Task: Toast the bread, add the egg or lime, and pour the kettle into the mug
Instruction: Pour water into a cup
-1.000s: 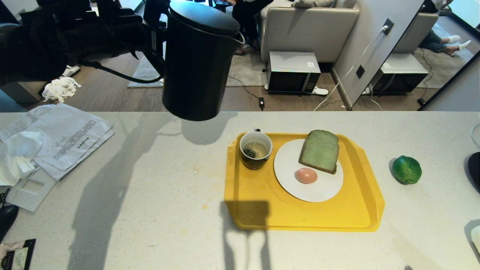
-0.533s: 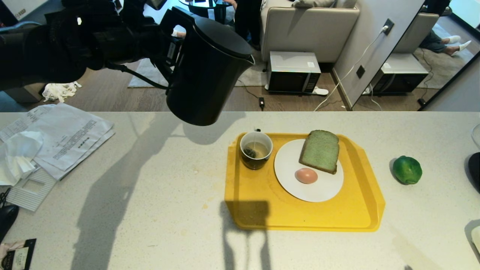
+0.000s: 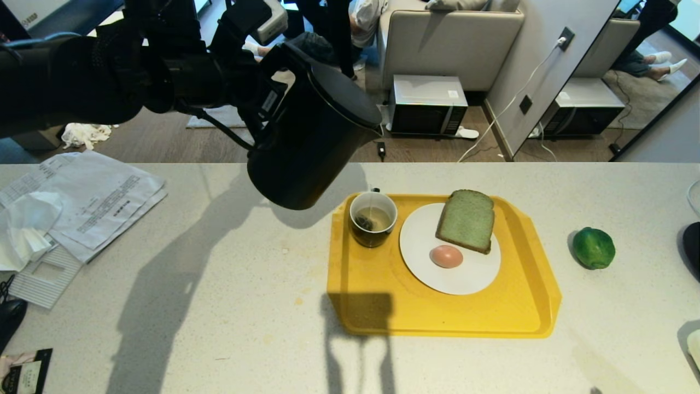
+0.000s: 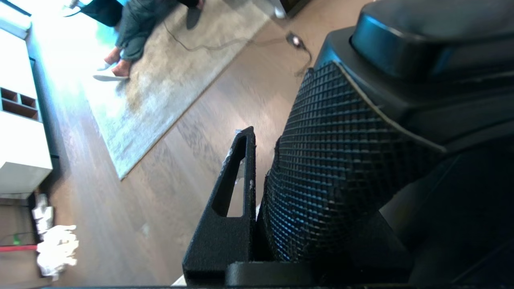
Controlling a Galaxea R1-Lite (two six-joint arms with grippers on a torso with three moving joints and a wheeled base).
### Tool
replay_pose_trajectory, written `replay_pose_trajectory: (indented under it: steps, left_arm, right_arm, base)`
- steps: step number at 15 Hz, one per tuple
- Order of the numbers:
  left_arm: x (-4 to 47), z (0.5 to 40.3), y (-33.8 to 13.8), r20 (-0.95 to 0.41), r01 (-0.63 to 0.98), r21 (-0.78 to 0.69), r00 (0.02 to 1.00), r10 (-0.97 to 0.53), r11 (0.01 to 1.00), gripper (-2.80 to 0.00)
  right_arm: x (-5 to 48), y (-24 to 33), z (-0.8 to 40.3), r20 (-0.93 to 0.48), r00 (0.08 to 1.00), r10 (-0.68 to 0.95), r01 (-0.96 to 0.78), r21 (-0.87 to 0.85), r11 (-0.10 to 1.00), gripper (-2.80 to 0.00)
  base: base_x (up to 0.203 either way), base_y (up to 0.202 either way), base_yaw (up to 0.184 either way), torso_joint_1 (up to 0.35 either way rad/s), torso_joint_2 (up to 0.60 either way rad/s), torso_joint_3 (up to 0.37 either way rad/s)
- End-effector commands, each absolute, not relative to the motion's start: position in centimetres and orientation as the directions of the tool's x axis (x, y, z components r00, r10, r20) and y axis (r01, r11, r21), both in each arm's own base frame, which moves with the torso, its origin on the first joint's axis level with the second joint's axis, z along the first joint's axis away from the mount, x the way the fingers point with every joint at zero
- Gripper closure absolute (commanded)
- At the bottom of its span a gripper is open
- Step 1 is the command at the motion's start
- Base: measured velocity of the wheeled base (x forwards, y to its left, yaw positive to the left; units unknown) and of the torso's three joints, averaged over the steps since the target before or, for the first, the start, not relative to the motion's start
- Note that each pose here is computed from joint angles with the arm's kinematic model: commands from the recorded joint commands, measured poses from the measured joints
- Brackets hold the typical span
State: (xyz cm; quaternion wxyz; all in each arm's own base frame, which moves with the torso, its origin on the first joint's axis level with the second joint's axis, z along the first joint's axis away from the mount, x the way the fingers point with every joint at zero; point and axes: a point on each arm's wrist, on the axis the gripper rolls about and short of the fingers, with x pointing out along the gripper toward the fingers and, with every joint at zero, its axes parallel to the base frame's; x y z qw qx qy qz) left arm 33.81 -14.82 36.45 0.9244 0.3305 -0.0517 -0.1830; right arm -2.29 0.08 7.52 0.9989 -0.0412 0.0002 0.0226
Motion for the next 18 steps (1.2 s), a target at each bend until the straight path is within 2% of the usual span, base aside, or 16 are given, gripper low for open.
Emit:
replay_pose_trajectory:
  steps: [1,18]
  left_arm:
    - [32.6,36.9,-14.4,-0.061,0.319,0.656,0.926,-0.373,0.684,0.0]
    - [32.5,34.9,-15.4,-0.202,0.356,0.744,0.927,-0.317,0.566,0.0]
  right_arm:
    - [-2.3,0.1,7.5,-0.005,0.999,0.046,-0.046,-0.083,0.996,0.0]
    - [-2.3,0.1,7.5,-0.005,0.999,0.046,-0.046,-0.083,0.996,0.0]
  base:
    - [0.0,0.0,0.0,0.0,0.0,0.0]
    - [0.0,0.0,0.0,0.0,0.0,0.0]
